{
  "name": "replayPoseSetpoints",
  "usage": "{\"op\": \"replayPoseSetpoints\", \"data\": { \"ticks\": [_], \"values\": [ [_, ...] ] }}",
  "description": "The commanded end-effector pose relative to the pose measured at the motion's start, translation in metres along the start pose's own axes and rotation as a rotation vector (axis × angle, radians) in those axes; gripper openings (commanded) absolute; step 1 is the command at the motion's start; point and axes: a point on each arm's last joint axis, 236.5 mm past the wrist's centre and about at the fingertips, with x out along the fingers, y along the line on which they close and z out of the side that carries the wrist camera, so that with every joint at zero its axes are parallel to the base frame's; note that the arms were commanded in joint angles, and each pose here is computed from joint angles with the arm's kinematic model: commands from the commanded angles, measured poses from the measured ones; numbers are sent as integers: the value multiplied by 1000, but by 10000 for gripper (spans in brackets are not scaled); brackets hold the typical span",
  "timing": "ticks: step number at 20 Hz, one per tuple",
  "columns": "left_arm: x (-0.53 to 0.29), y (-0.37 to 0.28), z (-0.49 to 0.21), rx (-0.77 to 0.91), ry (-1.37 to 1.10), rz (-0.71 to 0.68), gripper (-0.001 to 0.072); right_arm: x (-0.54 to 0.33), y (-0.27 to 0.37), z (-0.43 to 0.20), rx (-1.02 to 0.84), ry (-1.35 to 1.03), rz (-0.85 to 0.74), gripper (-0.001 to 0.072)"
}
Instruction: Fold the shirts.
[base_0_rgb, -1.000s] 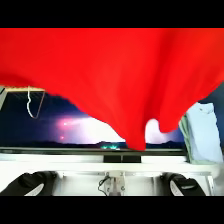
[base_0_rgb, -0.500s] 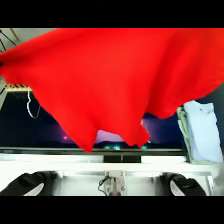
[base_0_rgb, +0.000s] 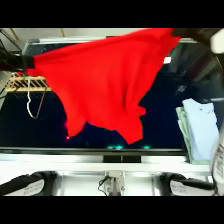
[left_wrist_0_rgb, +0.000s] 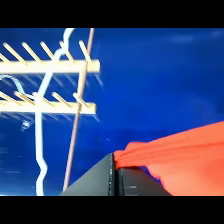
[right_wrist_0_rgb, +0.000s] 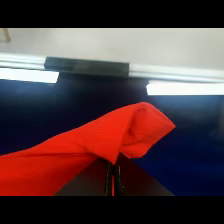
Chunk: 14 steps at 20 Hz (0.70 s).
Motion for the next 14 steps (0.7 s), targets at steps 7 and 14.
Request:
{"op": "replayPoseSetpoints", "data": {
  "ticks": [7, 14],
  "values": [
    [161, -117, -98, -138, 437, -316, 35, 95, 37, -253, 268, 708, 53, 65],
    [128, -111, -112, -174, 622, -446, 485, 42, 20, -233, 269, 795, 79, 518]
  ]
}}
